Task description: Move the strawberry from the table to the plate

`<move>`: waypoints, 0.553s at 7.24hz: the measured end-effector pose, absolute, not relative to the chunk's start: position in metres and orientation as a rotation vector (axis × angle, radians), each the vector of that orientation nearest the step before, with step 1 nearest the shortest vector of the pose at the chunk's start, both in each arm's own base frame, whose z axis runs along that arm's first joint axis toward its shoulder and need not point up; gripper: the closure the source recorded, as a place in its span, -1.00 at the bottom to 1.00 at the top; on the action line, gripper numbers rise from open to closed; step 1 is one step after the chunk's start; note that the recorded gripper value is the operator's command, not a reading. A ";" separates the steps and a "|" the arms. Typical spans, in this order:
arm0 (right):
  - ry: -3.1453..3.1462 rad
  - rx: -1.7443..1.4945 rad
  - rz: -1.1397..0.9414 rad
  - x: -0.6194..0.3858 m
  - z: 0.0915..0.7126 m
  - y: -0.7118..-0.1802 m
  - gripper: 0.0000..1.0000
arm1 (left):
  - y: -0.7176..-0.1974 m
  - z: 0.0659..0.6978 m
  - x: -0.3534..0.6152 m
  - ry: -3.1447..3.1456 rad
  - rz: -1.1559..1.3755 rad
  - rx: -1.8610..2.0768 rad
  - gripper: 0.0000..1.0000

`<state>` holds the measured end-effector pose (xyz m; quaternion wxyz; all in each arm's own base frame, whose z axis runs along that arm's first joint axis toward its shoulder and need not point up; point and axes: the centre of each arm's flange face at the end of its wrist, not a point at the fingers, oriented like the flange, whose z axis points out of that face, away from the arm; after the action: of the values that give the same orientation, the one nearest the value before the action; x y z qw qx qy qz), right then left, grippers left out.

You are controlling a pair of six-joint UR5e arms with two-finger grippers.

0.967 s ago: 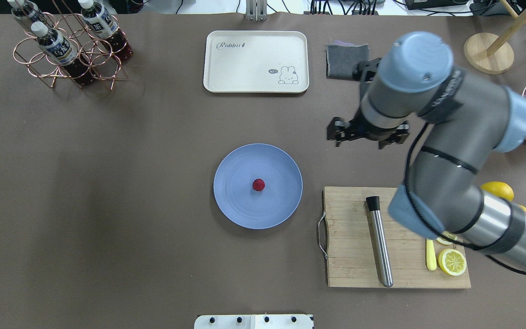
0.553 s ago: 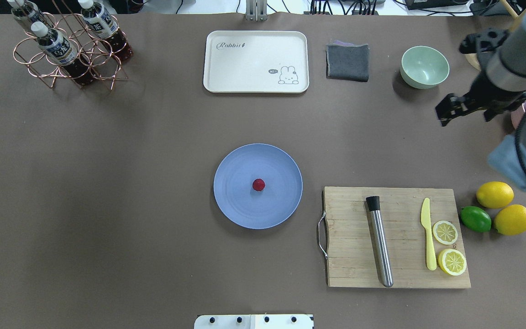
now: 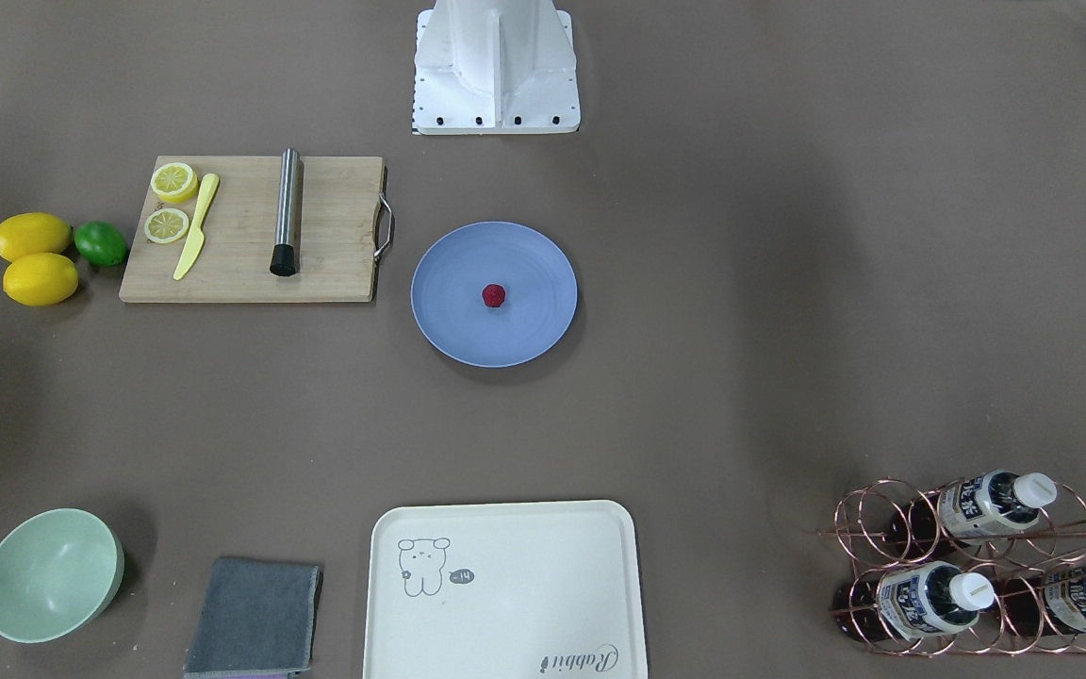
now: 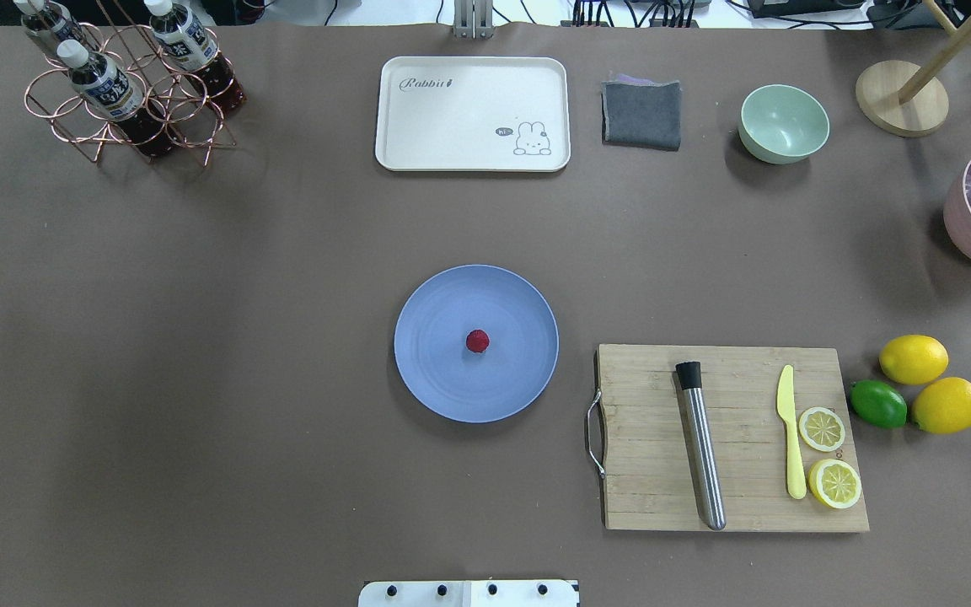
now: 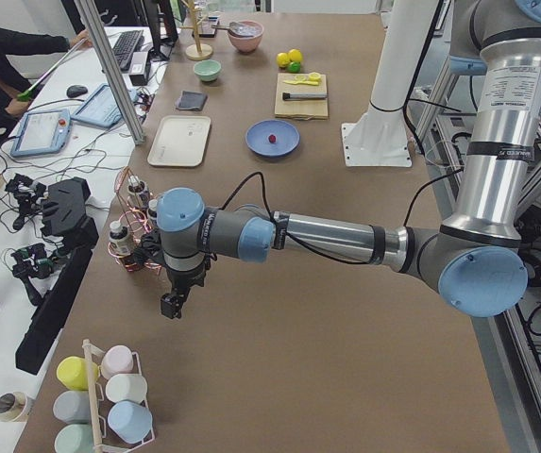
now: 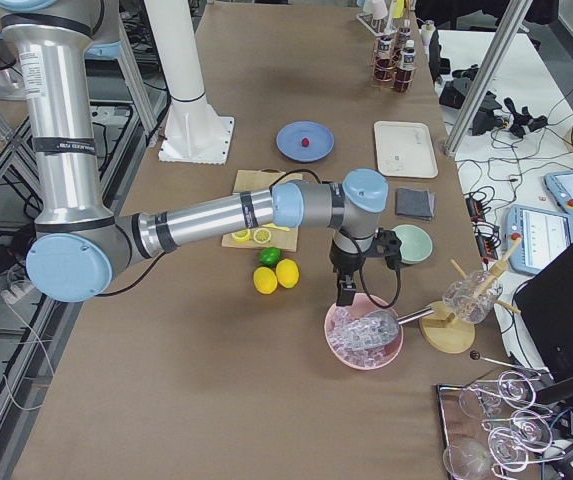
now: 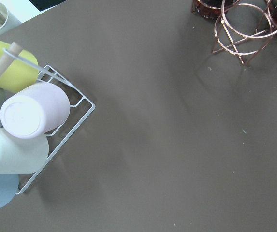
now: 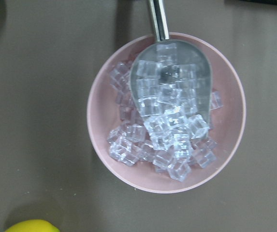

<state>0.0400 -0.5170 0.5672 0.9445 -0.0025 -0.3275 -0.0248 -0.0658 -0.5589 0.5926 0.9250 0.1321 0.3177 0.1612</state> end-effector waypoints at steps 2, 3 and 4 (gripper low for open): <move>-0.692 -0.013 -0.027 0.063 0.585 -0.510 -1.00 | -0.558 0.597 -0.062 0.655 0.337 0.266 -0.96; -0.695 -0.017 -0.023 0.065 0.588 -0.508 -1.00 | -0.558 0.597 -0.061 0.655 0.338 0.267 -0.96; -0.696 -0.018 -0.021 0.066 0.589 -0.507 -1.00 | -0.558 0.597 -0.061 0.655 0.339 0.267 -0.96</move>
<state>0.0659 -0.5073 0.5887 0.9400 -0.0087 -0.3409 -0.0101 -0.0607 -0.5583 0.5972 0.9241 0.1301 0.3191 0.1650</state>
